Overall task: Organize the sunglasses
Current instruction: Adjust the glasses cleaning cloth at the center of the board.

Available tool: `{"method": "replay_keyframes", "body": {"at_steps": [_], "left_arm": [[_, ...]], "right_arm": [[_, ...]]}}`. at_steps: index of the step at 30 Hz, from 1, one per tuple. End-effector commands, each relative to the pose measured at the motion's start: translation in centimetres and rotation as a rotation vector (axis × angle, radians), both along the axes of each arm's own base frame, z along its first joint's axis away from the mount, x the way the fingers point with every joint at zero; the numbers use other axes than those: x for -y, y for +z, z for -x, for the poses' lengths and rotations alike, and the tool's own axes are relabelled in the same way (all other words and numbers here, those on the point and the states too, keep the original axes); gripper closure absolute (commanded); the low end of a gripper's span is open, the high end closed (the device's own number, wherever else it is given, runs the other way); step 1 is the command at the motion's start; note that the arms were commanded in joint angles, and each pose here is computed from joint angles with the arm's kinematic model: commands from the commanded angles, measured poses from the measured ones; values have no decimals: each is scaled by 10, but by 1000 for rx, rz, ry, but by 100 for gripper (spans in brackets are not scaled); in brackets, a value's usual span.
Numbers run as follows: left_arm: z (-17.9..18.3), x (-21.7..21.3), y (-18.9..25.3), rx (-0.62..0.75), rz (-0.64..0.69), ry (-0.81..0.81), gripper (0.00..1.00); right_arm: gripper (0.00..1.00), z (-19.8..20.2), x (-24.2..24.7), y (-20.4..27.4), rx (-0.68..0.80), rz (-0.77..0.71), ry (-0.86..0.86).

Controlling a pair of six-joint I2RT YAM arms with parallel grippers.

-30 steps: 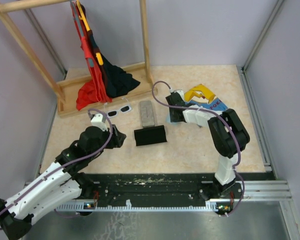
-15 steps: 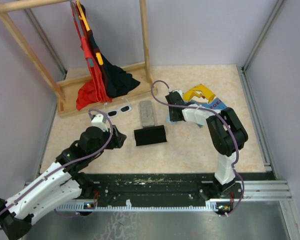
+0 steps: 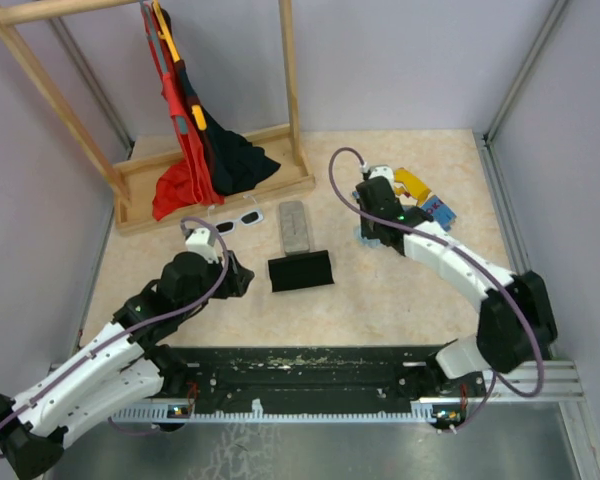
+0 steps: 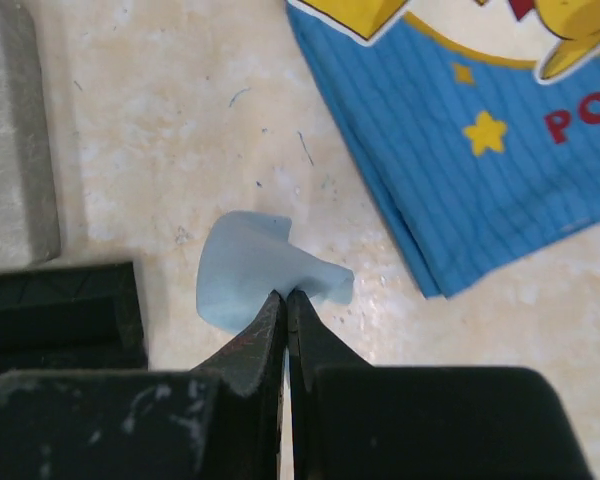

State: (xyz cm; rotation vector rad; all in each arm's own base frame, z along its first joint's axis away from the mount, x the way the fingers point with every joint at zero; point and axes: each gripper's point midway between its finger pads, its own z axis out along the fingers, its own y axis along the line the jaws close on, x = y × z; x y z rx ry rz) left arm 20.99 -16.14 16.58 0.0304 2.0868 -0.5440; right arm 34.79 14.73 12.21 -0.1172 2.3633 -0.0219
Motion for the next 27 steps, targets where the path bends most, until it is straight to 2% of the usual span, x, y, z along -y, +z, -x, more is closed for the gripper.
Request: {"method": "replay_keyframes", "body": {"at_steps": [1, 8, 13, 16, 18, 25, 27], "left_arm": [[-1, 7, 14, 22, 10, -44, 31], [-1, 10, 20, 34, 21, -58, 31], [3, 17, 17, 9, 41, -90, 31], [7, 19, 14, -10, 59, -98, 32], [9, 19, 13, -15, 70, -99, 32], [11, 20, 10, -24, 81, -105, 32], [11, 21, 8, -26, 82, -108, 32]], "right_arm": [[100, 46, 38, 17, -42, 56, -44], [100, 104, 64, 46, -109, 64, -50], [100, 127, 37, 45, -218, 40, 59], [100, 127, 2, 36, -208, -76, 141], [100, 123, -5, 33, -178, -128, 126], [100, 116, 20, 52, -16, -178, -61], [100, 121, 19, 54, 1, -241, -90]]}}
